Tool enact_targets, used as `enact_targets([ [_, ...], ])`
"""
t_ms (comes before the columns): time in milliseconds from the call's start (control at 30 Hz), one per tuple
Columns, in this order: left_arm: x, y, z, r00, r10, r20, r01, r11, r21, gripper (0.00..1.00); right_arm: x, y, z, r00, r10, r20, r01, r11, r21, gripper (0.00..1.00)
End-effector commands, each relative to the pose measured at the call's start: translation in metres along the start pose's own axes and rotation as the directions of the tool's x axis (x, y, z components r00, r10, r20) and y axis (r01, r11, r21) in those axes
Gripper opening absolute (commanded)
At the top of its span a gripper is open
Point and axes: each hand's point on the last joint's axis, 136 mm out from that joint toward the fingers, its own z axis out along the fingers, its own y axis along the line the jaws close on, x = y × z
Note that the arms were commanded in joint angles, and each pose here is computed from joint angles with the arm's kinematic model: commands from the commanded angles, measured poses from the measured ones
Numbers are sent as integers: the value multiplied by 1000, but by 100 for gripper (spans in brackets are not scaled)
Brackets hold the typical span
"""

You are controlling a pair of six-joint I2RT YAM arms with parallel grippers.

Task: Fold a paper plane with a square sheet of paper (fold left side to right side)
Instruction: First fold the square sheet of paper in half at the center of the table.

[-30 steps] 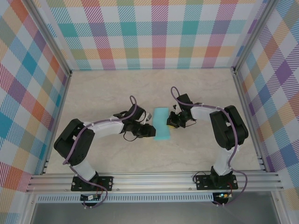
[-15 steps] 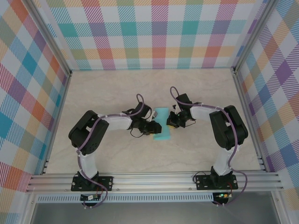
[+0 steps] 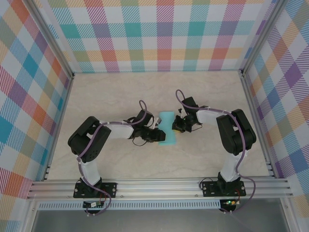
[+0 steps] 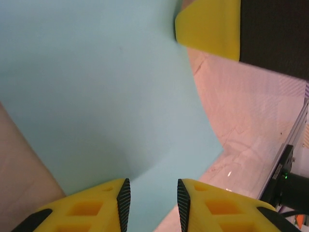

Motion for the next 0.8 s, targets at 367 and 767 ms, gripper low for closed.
enact_targets([
  [367, 42, 0, -6, 988, 88, -130, -92, 995, -27, 34, 34, -48, 20, 992, 62, -112, -39, 981, 191, 9],
  [767, 54, -17, -22, 978, 148, -150, -151, 988, -13, 35, 35, -47, 22, 991, 59, -117, -35, 980, 194, 9],
])
